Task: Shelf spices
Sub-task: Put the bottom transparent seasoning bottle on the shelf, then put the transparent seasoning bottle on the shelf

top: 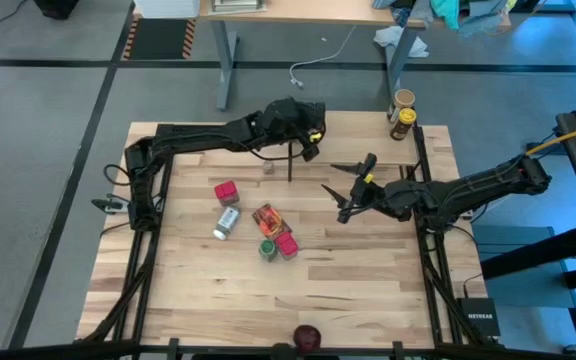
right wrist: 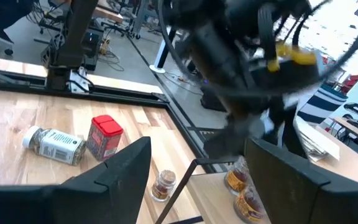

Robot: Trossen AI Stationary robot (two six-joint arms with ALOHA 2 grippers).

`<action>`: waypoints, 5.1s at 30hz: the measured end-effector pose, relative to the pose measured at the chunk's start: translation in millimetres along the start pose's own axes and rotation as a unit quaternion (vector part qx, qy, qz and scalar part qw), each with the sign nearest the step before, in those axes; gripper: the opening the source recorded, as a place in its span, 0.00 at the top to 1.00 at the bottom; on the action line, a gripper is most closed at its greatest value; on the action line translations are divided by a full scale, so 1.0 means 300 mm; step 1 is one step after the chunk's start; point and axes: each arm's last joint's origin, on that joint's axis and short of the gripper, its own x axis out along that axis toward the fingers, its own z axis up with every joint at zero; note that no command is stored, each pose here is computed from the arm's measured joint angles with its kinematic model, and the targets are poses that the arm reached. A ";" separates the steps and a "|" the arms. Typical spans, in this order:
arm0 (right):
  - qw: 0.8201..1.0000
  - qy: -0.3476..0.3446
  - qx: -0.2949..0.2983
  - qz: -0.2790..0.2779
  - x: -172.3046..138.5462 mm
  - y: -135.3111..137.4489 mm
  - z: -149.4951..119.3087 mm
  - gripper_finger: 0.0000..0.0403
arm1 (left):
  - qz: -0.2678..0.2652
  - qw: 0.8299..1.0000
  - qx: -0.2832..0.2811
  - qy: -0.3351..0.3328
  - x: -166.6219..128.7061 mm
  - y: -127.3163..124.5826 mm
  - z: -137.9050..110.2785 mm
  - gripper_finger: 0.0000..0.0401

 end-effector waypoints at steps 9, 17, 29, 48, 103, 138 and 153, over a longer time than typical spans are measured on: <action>1.000 0.014 -0.005 0.004 0.000 0.003 -0.011 0.34 | -0.029 0.999 0.042 0.004 -0.190 -0.032 0.089 0.48; 0.999 0.036 0.026 -0.003 0.020 0.004 -0.034 0.34 | -0.035 0.997 0.038 -0.057 -0.408 -0.034 -0.034 0.48; 0.991 0.103 0.066 -0.061 0.241 -0.097 -0.174 0.50 | -0.010 0.990 0.009 -0.142 -0.693 0.036 -0.276 0.48; 0.987 0.126 0.070 -0.073 0.282 -0.201 -0.221 0.93 | -0.031 0.996 0.029 -0.074 -0.721 0.022 -0.348 0.48; 0.970 0.155 0.155 -0.101 0.395 -0.247 -0.349 0.93 | -0.035 0.998 0.015 -0.051 -0.719 0.020 -0.362 0.48; 0.987 0.144 0.068 0.030 0.145 0.012 -0.163 0.93 | -0.028 0.998 -0.028 -0.040 -0.497 -0.015 -0.393 0.48; 0.985 0.161 0.054 0.023 0.138 0.016 -0.174 0.93 | -0.010 0.978 -0.058 0.199 -0.206 0.096 -0.539 0.48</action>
